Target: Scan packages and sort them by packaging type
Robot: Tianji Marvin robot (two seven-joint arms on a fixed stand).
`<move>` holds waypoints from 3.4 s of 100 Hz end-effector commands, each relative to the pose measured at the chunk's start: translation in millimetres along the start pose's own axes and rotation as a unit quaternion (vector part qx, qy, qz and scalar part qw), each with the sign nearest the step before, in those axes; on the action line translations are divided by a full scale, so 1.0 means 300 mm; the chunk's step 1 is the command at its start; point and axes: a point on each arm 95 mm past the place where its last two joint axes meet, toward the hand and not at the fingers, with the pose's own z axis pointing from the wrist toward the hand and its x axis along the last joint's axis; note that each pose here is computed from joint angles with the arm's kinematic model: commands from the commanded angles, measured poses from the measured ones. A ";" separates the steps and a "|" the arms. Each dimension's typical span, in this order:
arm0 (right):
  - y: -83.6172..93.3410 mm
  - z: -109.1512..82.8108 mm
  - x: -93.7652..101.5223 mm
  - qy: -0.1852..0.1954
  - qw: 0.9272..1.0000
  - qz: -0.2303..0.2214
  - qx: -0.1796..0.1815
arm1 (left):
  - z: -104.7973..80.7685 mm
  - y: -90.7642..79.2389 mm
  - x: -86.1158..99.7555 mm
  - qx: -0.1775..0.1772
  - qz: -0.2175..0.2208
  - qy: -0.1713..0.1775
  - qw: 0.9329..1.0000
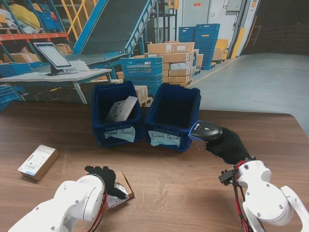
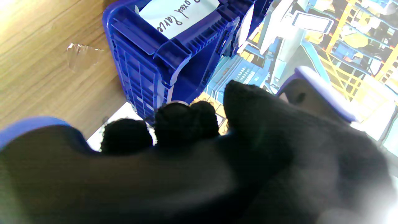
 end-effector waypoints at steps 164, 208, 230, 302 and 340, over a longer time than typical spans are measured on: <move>-0.024 0.023 0.000 -0.007 1.000 0.017 0.007 | 0.175 0.012 -0.023 0.146 -0.018 0.006 0.989; -0.025 0.028 0.008 -0.006 1.000 0.016 0.005 | 0.135 -0.059 -0.048 0.183 -0.027 -0.009 0.983; -0.025 0.030 0.004 -0.009 1.000 0.016 0.005 | 0.099 -0.102 -0.054 0.199 -0.031 -0.009 0.979; -0.020 0.029 -0.002 -0.012 1.000 0.014 0.008 | 0.093 -0.268 0.006 0.254 -0.032 0.069 0.964; -0.012 0.034 -0.007 -0.017 1.000 0.014 0.007 | 0.141 -0.326 0.061 0.280 -0.009 0.133 0.951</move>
